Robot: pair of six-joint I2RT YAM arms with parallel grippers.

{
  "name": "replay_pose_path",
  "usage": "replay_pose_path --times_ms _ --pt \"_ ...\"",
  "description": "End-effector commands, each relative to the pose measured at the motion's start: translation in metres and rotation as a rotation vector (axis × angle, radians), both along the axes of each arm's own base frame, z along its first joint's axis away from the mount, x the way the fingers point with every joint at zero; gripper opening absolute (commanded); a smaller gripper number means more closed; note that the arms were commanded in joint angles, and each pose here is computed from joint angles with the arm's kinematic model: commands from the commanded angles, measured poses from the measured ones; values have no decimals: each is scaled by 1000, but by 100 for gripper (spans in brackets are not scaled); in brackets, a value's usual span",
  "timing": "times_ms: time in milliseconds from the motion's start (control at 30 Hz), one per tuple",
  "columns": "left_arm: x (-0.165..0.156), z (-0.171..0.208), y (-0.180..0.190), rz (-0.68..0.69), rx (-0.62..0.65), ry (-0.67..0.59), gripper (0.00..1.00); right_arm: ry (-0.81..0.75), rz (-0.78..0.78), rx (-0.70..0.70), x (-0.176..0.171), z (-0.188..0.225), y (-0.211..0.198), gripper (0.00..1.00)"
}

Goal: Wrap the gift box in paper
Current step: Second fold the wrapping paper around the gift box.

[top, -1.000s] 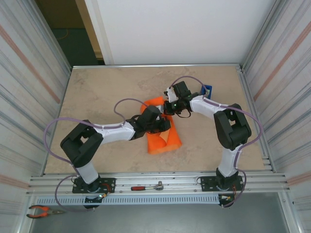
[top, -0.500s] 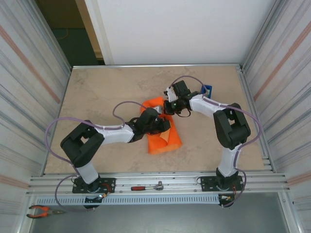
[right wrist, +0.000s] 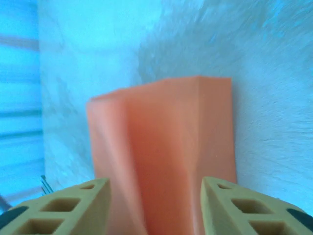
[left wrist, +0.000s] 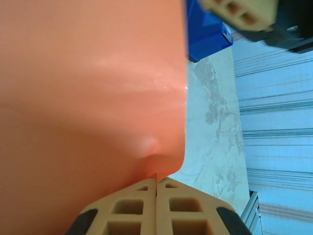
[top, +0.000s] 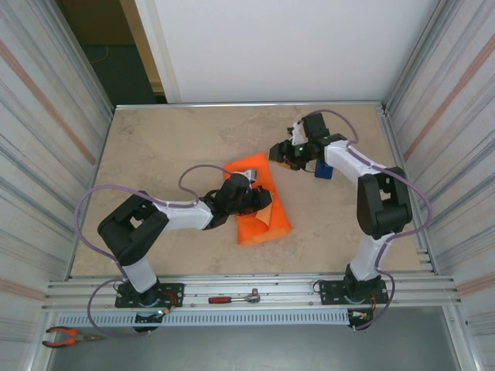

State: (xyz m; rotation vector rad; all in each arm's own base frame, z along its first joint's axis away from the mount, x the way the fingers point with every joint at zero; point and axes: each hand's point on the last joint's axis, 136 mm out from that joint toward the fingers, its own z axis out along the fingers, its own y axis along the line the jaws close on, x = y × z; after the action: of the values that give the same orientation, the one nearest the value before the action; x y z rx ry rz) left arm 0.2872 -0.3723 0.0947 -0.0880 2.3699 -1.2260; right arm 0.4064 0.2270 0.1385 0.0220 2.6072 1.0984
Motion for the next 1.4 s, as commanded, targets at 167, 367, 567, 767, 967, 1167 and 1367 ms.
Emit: replay_pose_path --times_ms 167,367,567,767,967,1167,1367 --pt "-29 -89 38 15 240 188 0 1 68 -36 -25 -5 8 70" --pt "-28 -88 37 10 244 185 0 49 103 -105 -38 -38 17 74" --pt "-27 -84 34 -1 243 178 0 107 118 -146 -44 -69 18 74" --pt "-25 -78 30 -22 237 159 0 142 126 -143 -51 -86 15 60" --pt "-20 -38 13 -156 152 98 4 167 102 -131 -59 -96 10 36" --pt "-4 57 3 -344 -46 -5 47 183 70 -116 -65 -103 9 29" --pt "16 106 50 -279 -54 -100 60 189 17 -107 -69 -106 9 25"
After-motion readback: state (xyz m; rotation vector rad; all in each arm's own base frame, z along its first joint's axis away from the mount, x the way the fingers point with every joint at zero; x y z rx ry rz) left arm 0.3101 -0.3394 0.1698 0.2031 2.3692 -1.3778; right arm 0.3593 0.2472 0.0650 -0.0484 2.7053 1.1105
